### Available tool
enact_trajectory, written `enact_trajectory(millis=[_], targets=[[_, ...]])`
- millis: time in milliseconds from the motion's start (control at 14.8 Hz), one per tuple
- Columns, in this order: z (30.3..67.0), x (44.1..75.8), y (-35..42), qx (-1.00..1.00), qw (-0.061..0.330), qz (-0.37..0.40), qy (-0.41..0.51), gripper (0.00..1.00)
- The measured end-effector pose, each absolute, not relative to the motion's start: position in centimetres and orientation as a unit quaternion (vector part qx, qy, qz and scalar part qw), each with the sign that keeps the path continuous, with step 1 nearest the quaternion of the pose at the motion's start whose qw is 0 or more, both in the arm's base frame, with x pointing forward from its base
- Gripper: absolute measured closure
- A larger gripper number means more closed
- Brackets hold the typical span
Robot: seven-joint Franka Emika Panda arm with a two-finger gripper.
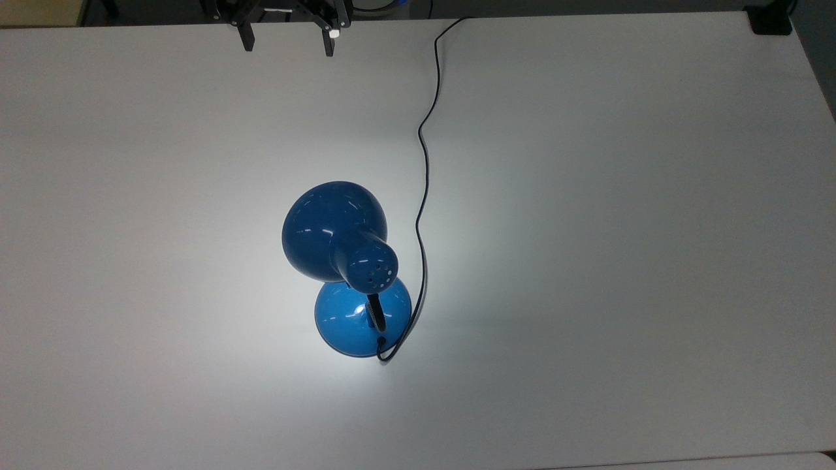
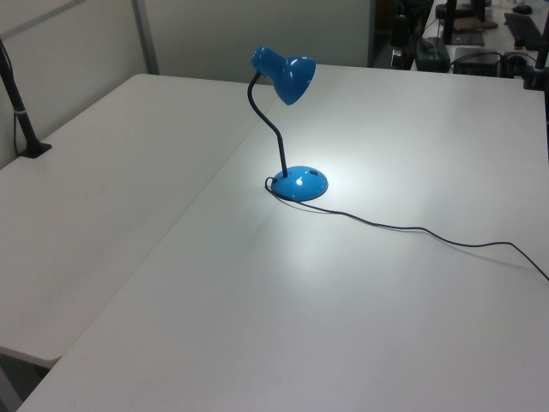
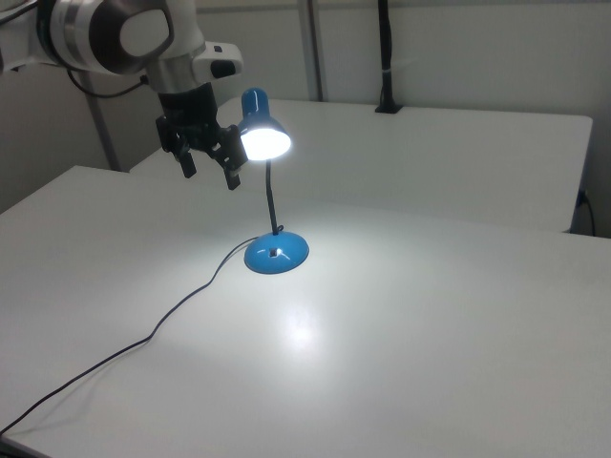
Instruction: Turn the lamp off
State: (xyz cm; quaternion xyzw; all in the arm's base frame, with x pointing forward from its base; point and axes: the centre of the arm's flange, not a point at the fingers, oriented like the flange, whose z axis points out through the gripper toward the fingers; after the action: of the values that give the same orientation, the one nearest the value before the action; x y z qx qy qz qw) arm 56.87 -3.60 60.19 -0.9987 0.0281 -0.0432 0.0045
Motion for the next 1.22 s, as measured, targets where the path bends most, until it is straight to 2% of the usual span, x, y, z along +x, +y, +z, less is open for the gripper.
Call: enact_trajectory(millis=[1016, 1219], targets=[[60.03, 56.72, -3.63, -0.999, 0.004, -0.036, 0.025, 0.00], [59.80, 56.69, -3.76, -0.999, 0.002, -0.031, -0.044, 0.00]])
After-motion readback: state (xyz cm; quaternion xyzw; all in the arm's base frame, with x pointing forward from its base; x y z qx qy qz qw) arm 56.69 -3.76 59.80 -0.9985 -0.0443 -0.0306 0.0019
